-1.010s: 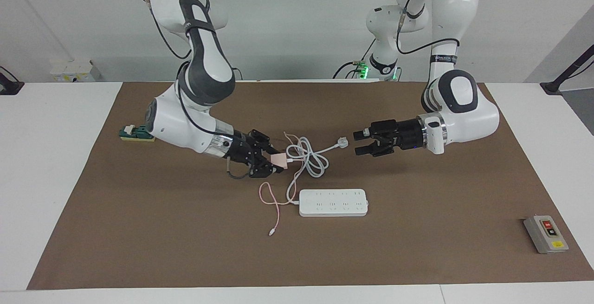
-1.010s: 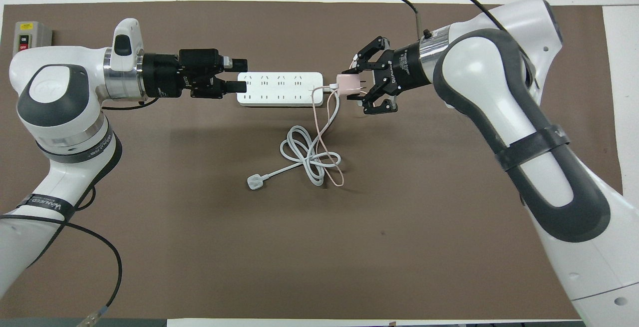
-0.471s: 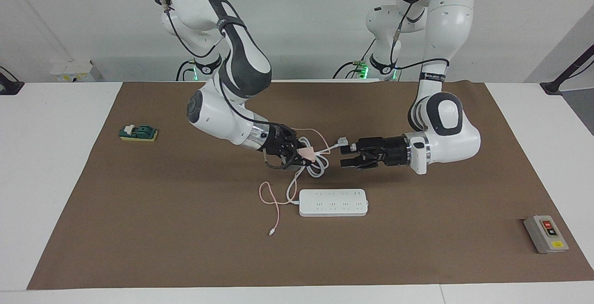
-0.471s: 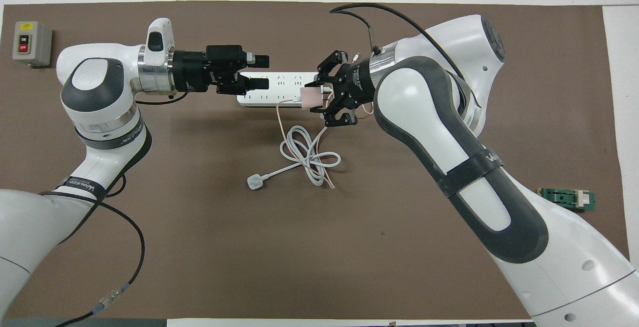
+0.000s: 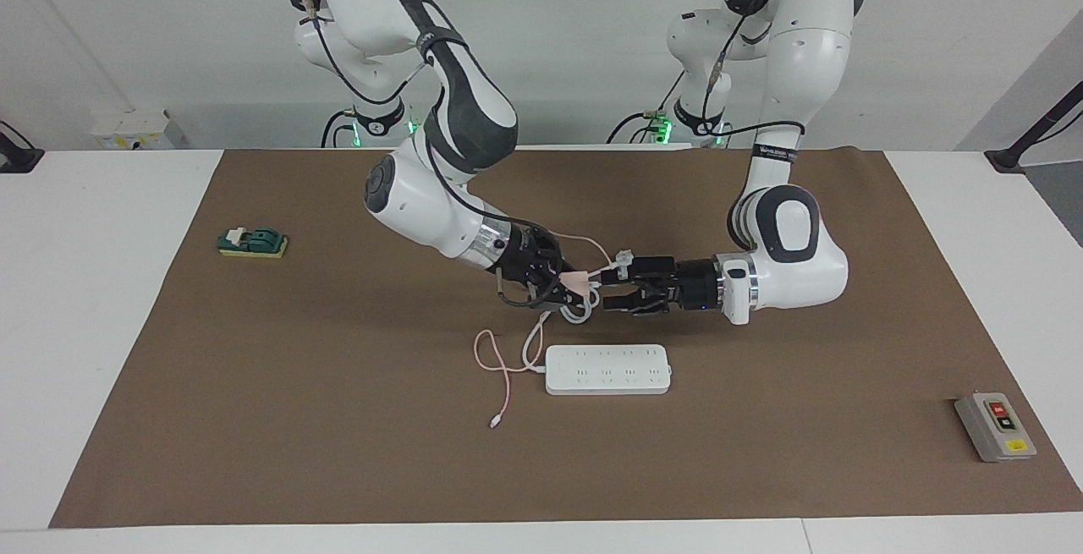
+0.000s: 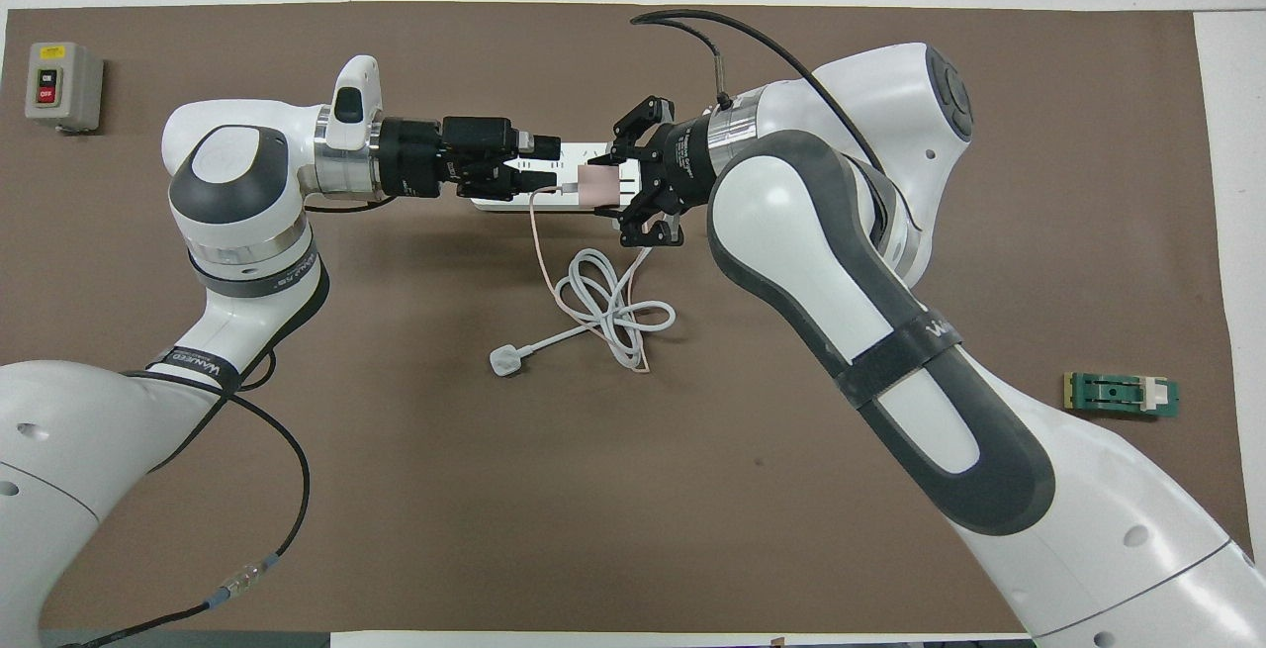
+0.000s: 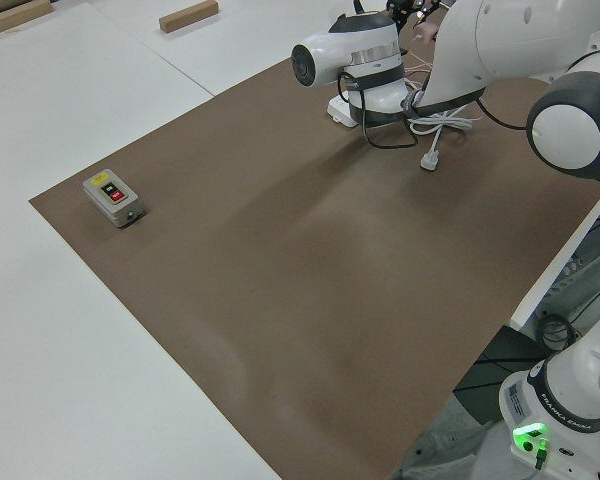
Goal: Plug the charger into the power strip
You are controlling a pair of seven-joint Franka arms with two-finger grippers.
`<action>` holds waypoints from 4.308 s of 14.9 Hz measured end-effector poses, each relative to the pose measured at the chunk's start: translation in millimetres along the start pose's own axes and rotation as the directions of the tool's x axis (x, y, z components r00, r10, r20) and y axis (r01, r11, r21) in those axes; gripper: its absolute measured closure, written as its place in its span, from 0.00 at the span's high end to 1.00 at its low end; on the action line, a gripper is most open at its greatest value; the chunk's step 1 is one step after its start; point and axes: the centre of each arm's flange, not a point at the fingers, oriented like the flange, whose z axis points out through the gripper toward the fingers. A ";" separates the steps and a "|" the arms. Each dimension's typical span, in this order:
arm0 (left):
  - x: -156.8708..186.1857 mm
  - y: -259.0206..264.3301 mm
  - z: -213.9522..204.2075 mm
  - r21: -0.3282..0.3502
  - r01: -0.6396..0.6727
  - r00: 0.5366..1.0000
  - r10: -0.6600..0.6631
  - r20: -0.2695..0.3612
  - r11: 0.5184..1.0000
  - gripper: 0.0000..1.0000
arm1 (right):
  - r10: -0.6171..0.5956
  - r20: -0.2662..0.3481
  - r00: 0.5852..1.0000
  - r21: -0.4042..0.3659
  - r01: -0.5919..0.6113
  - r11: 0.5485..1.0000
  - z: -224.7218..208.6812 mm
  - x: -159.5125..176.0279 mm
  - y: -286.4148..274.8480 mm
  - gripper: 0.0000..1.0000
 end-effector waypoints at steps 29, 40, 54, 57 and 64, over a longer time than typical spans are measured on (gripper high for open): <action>-19.3 -10.4 25.1 -0.036 -0.008 0.996 0.011 0.084 0.999 0.42 | 0.002 0.000 1.000 -0.006 -0.002 1.000 5.0 -8.4 3.3 0.50; -14.5 -4.2 11.4 -0.036 -0.035 0.997 0.037 0.061 0.999 0.29 | 0.031 -0.023 0.999 -0.001 -0.031 1.000 1.7 -6.6 1.4 0.87; -15.5 88.7 -151.3 0.491 -0.453 0.883 0.297 0.364 0.744 0.29 | -0.048 -0.154 0.987 0.022 0.052 0.998 -164.0 80.1 -41.4 1.00; -11.9 112.7 -143.5 0.556 -0.579 0.808 0.331 0.487 0.596 0.29 | -0.215 -0.230 0.949 -0.061 0.206 0.977 -190.3 95.6 -35.0 1.00; 6.6 158.8 -60.5 0.433 -0.901 0.408 0.419 0.811 0.039 0.29 | -0.676 -0.270 0.686 -0.352 0.583 0.732 -246.7 127.0 -16.8 1.00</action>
